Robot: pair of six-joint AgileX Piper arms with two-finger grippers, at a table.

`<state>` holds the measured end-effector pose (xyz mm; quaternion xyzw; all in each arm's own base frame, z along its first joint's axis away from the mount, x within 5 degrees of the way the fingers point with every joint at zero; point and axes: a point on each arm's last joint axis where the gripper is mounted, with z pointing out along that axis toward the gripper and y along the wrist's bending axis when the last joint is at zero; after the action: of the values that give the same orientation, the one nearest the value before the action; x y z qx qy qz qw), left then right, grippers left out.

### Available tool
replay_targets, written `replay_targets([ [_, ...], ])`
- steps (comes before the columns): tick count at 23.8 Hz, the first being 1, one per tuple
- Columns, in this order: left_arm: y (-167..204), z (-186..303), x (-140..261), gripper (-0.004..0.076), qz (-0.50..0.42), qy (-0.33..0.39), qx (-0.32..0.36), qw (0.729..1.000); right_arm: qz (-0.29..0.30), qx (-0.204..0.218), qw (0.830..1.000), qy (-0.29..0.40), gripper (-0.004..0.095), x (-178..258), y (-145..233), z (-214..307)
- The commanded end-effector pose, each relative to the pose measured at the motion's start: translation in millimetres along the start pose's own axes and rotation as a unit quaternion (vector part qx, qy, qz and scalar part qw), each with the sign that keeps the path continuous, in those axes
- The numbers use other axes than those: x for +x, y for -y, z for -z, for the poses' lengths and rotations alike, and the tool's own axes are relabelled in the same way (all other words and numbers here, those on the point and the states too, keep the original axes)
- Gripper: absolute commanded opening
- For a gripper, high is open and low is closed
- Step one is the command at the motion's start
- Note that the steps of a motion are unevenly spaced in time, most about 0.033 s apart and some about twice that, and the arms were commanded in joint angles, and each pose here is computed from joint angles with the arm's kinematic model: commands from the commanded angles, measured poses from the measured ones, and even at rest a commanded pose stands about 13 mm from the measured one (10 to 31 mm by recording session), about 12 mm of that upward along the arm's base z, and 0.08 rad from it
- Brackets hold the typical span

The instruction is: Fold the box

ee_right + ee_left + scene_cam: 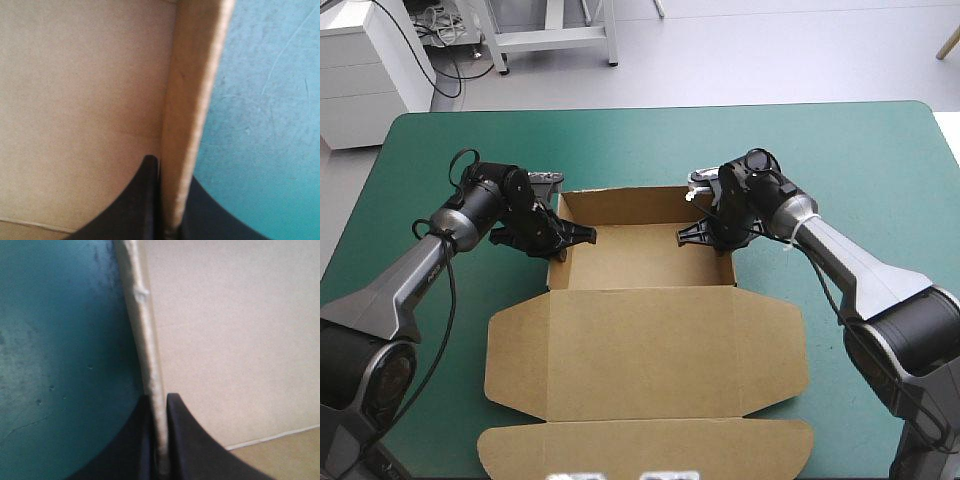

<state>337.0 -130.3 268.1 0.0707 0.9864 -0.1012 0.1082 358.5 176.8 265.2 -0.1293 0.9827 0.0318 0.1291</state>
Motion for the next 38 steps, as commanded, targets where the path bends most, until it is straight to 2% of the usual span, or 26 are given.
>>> replay_targets([
  [1, 10.8, 5.7, -4.3, -0.0006, -0.017, 0.031, 0.028, 0.999, 0.037, 0.006, 0.999, 0.018, 0.0018, 0.6, 2.3, 20.7],
  [3, 11.1, 5.7, -3.7, -0.0001, -0.031, 0.028, 0.029, 0.999, 0.043, 0.022, 0.999, 0.02, 0.0096, -1.4, 5.0, 26.0],
  [5, 11.5, 6.0, -3.2, 0.002, -0.048, 0.025, 0.03, 0.998, 0.049, 0.039, 0.998, 0.033, 0.0236, -5.3, 7.7, 33.6],
  [9, 14.9, 12.6, -7.4, 0.0094, -0.055, 0.036, 0.04, 0.997, 0.029, 0.041, 0.997, 0.059, 0.0473, -12.1, 7.9, 46.8],
  [12, 17.3, 19.5, -11.6, 0.0168, -0.065, 0.048, 0.045, 0.996, 0.017, 0.038, 0.997, 0.063, 0.0503, -13.2, 7.6, 48.9],
  [15, 18.2, 24.7, -14.8, 0.0281, -0.074, 0.058, 0.043, 0.995, 0.0, 0.034, 0.997, 0.063, 0.0503, -13.1, 6.9, 48.9],
  [16, 18.4, 25.0, -15.2, 0.0331, -0.078, 0.059, 0.043, 0.994, -0.003, 0.03, 0.998, 0.062, 0.0503, -12.9, 6.4, 48.8],
  [19, 18.3, 25.1, -16.1, 0.0564, -0.102, 0.065, 0.041, 0.992, -0.003, 0.028, 0.997, 0.066, 0.0503, -13.1, 6.2, 51.8],
  [20, 18.3, 25.5, -16.4, 0.0596, -0.105, 0.066, 0.04, 0.992, -0.003, 0.027, 0.997, 0.072, 0.0503, -13.1, 6.3, 56.4],
  [24, 22.9, 45.6, -25.8, 0.0601, -0.113, 0.092, 0.041, 0.988, 0.002, 0.023, 0.992, 0.125, 0.0503, -13.4, 8.1, 94.0],
  [28, 31.1, 109.4, -42.2, 0.0601, -0.144, 0.155, 0.021, 0.977, -0.003, 0.009, 0.979, 0.205, 0.0503, 0.6, 12.9, 157.8],
  [31, 27.4, 154.9, -43.0, 0.06, -0.16, 0.193, -0.033, 0.967, -0.028, -0.003, 0.971, 0.239, 0.0503, 14.6, 16.4, 186.9],
  [33, 29.0, 183.3, -35.0, 0.0599, -0.162, 0.233, -0.032, 0.958, -0.034, -0.008, 0.966, 0.255, 0.0503, 22.0, 18.2, 200.4],
  [35, 26.9, 205.7, -22.9, 0.0562, -0.163, 0.26, -0.043, 0.951, -0.046, -0.014, 0.965, 0.259, 0.0503, 24.7, 18.5, 204.9],
  [38, 22.3, 229.5, -8.5, 0.0439, -0.164, 0.289, -0.066, 0.941, -0.054, -0.017, 0.966, 0.253, 0.0503, 25.1, 18.2, 201.1],
])
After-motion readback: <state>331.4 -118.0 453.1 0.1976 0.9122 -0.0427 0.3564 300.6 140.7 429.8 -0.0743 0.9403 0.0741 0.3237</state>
